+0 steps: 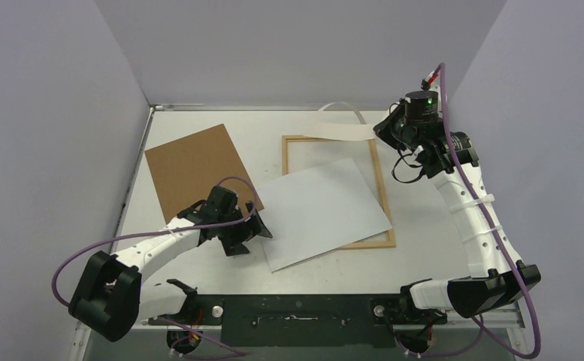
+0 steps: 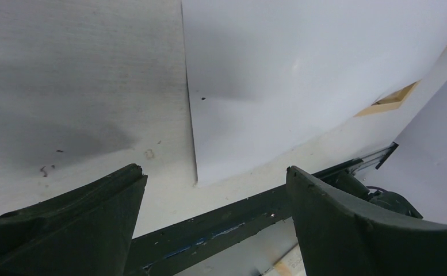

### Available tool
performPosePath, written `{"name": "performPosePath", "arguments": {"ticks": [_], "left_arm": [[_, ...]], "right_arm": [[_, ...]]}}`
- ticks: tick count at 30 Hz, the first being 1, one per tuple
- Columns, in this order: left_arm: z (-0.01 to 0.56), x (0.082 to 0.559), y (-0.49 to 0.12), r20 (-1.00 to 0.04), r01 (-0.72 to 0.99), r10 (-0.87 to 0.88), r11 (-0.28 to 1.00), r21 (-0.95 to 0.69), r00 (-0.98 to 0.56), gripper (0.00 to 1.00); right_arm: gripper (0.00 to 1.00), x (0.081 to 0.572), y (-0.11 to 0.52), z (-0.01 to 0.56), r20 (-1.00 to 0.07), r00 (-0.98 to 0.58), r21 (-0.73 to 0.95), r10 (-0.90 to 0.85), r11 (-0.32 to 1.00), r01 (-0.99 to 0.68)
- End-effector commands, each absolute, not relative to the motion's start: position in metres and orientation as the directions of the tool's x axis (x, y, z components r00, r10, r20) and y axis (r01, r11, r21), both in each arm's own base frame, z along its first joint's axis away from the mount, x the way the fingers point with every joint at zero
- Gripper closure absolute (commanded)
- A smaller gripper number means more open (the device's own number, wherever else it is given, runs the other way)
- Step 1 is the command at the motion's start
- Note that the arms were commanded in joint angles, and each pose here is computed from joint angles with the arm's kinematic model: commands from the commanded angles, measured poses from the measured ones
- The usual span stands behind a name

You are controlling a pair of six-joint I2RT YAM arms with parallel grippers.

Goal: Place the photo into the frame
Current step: Turn over the photo at the center of the board.

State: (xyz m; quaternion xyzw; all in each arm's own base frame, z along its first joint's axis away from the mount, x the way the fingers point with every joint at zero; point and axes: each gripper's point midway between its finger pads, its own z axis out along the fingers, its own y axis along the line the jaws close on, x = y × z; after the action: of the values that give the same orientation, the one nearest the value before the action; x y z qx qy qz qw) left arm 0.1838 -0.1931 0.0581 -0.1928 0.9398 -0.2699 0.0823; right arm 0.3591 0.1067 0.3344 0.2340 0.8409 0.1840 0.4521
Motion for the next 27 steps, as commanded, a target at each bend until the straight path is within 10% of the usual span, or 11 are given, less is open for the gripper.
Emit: {"name": "performPosePath", "arguments": {"ticks": [1, 27], "left_arm": [[0.065, 0.193, -0.221, -0.045, -0.321, -0.457, 0.688, -0.650, -0.888, 0.08], [0.018, 0.171, -0.234, -0.129, -0.298, -0.490, 0.696, -0.653, -0.862, 0.18]], "right_arm": [[1.00, 0.369, 0.111, 0.351, -0.676, -0.443, 0.572, 0.589, 0.798, 0.188], [1.00, 0.352, 0.109, 0.348, -0.647, -0.436, 0.608, 0.625, 0.769, 0.198]]}}
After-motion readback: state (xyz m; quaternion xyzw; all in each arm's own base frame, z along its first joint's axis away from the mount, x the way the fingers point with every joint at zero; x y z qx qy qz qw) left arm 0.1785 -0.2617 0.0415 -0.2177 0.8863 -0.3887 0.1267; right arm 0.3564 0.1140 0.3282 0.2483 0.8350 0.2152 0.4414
